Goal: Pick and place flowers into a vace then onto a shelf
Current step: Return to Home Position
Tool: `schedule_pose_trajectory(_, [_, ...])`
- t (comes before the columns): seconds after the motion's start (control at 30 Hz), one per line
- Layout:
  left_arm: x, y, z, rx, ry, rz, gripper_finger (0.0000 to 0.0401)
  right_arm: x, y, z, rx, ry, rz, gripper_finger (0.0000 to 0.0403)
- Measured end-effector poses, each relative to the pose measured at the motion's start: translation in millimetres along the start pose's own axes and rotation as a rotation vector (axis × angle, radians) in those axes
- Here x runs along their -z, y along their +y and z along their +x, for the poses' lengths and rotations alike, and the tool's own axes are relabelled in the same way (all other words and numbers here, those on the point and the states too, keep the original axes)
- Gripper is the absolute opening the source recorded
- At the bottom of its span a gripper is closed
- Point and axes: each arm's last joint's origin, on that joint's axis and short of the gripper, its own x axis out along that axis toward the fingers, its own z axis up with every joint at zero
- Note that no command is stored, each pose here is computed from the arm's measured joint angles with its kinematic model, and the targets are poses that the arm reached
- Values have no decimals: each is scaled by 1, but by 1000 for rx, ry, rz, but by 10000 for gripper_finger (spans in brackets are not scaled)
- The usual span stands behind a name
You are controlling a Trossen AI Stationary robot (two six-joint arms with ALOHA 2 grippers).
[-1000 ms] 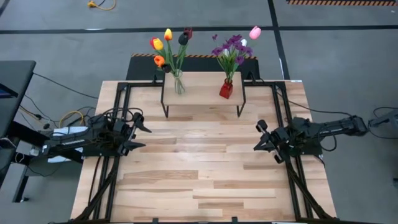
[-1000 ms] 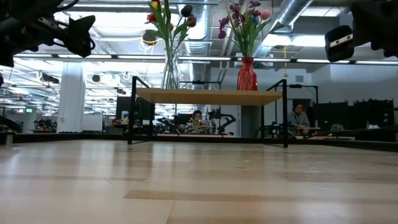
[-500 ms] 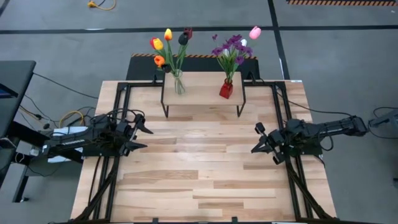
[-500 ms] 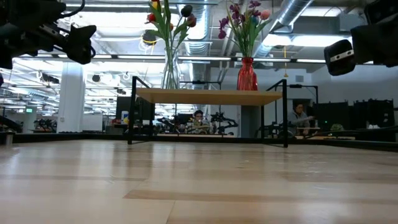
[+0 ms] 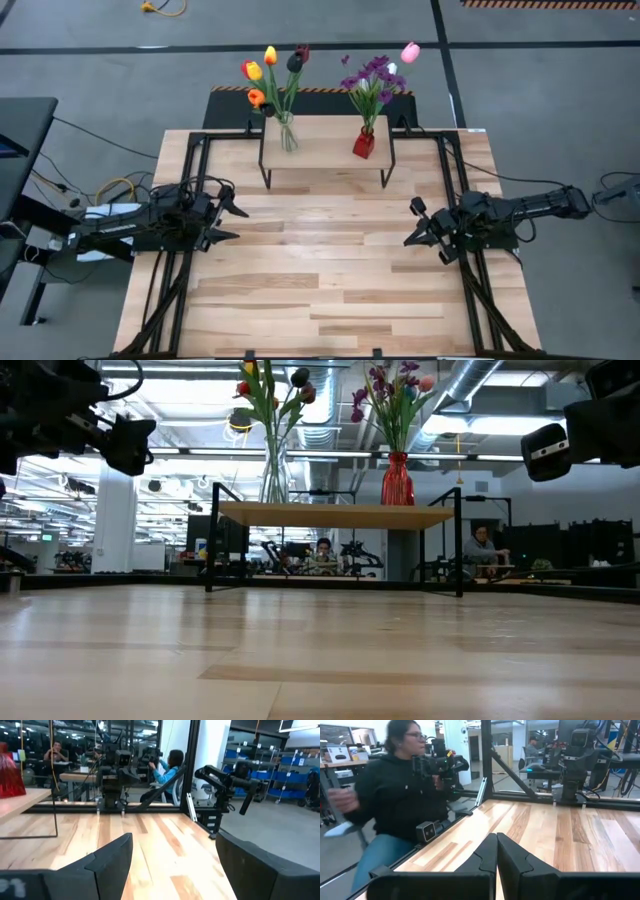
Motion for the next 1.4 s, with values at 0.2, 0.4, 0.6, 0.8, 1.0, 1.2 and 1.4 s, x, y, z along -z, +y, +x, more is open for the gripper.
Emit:
schedule_pose_trajectory(0.2, [1,1,0,-22,11,-15,276,0,0,0,0,0,0,0])
schedule_pose_trajectory(0.4, [1,1,0,-27,10,-17,276,0,0,0,0,0,0,0])
schedule_pose_trajectory(0.6, [1,1,0,-30,9,-19,276,0,0,0,0,1,0,0])
schedule_pose_trajectory(0.8, [1,1,0,-30,9,-20,276,0,0,0,0,1,0,0])
schedule_pose_trajectory(1.0, [1,1,0,-30,9,-20,276,0,0,0,0,1,0,0])
schedule_pose_trajectory(1.2, [1,1,0,-30,9,-20,276,0,0,0,0,1,0,0])
schedule_pose_trajectory(1.4, [1,1,0,-30,9,-20,276,0,0,0,0,1,0,0])
